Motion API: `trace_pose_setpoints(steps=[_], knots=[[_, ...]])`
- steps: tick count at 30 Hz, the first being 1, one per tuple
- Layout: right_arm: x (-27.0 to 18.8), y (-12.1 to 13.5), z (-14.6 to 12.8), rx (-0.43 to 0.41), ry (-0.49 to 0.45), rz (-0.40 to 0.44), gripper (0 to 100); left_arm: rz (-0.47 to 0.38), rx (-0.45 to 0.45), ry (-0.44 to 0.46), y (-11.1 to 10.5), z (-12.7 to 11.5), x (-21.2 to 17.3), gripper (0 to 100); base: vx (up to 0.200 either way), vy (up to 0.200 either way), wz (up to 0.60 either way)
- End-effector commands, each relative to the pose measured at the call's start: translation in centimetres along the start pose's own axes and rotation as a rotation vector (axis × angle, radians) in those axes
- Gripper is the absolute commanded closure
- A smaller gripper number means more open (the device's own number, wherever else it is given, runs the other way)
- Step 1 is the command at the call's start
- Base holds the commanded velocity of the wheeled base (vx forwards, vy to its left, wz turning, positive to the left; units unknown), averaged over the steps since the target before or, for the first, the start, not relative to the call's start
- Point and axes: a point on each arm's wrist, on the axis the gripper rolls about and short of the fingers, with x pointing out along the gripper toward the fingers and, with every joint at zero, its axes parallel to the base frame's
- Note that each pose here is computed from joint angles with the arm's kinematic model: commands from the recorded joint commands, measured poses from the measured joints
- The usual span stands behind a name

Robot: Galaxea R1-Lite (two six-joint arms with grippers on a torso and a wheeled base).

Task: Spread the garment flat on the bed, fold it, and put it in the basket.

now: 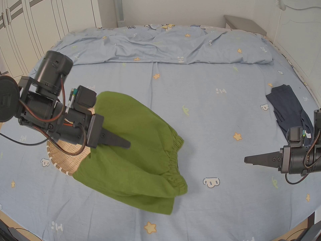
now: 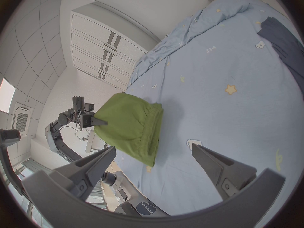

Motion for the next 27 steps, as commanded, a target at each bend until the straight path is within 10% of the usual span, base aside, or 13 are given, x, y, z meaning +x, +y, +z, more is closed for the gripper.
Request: trace_pose_setpoints(steps=[1, 13, 27], knots=[[0.0, 0.2, 0.0, -0.006, -0.001, 0.005, 0, 0.038, 0.044, -0.135, -0.1, 1.1, -3.1, 100, 0.0, 0.0, 0.0], [0.0, 0.2, 0.0, -0.007, -0.002, 0.006, 0, 0.241, 0.01, -0.503, 4.6, 3.2, -9.5, 100, 0.0, 0.0, 0.0], [0.1, 0.6, -0.3, -0.018, 0.013, 0.025, 0, 0.382, -0.343, -0.351, 14.5, -2.3, -7.6, 100, 0.0, 0.0, 0.0]])
